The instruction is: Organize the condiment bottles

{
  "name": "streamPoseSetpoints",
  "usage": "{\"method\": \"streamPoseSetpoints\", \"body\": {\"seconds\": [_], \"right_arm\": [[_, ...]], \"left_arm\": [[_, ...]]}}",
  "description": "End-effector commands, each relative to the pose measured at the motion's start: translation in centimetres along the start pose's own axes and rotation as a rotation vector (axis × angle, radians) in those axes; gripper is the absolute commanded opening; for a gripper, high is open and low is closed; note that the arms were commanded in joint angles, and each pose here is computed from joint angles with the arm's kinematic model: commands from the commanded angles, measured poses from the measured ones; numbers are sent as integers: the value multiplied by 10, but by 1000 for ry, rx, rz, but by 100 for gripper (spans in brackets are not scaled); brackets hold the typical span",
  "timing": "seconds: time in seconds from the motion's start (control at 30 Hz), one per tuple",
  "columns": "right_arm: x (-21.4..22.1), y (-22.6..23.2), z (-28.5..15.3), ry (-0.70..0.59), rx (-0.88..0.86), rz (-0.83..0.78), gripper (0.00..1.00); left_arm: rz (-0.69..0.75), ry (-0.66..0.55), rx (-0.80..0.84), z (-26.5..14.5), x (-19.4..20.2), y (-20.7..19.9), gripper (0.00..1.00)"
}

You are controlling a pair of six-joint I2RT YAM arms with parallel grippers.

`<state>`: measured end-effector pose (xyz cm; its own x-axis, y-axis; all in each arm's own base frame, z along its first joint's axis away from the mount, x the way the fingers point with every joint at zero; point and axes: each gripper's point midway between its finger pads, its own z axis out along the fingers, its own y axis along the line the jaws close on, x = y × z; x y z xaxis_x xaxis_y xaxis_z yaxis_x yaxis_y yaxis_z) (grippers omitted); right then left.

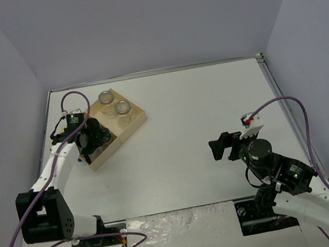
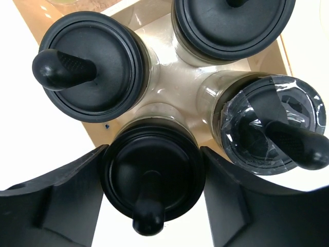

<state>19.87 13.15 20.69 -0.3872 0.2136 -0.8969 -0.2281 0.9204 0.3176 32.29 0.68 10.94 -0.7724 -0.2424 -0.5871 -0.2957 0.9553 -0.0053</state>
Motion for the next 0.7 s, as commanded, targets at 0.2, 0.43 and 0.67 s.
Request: {"method": "streamPoseSetpoints", "body": {"seconds": [0.2, 0.43, 0.67], "right_arm": [[-12, 1, 2, -45, 8, 20, 98], [-23, 5, -2, -61, 0, 11, 100], [-65, 10, -17, -102, 19, -24, 100]], "left_arm": [[-54, -76, 0, -13, -20, 1, 82], [-58, -125, 22, -51, -27, 6, 92], [-21, -270, 78, -128, -30, 20, 97]]}}
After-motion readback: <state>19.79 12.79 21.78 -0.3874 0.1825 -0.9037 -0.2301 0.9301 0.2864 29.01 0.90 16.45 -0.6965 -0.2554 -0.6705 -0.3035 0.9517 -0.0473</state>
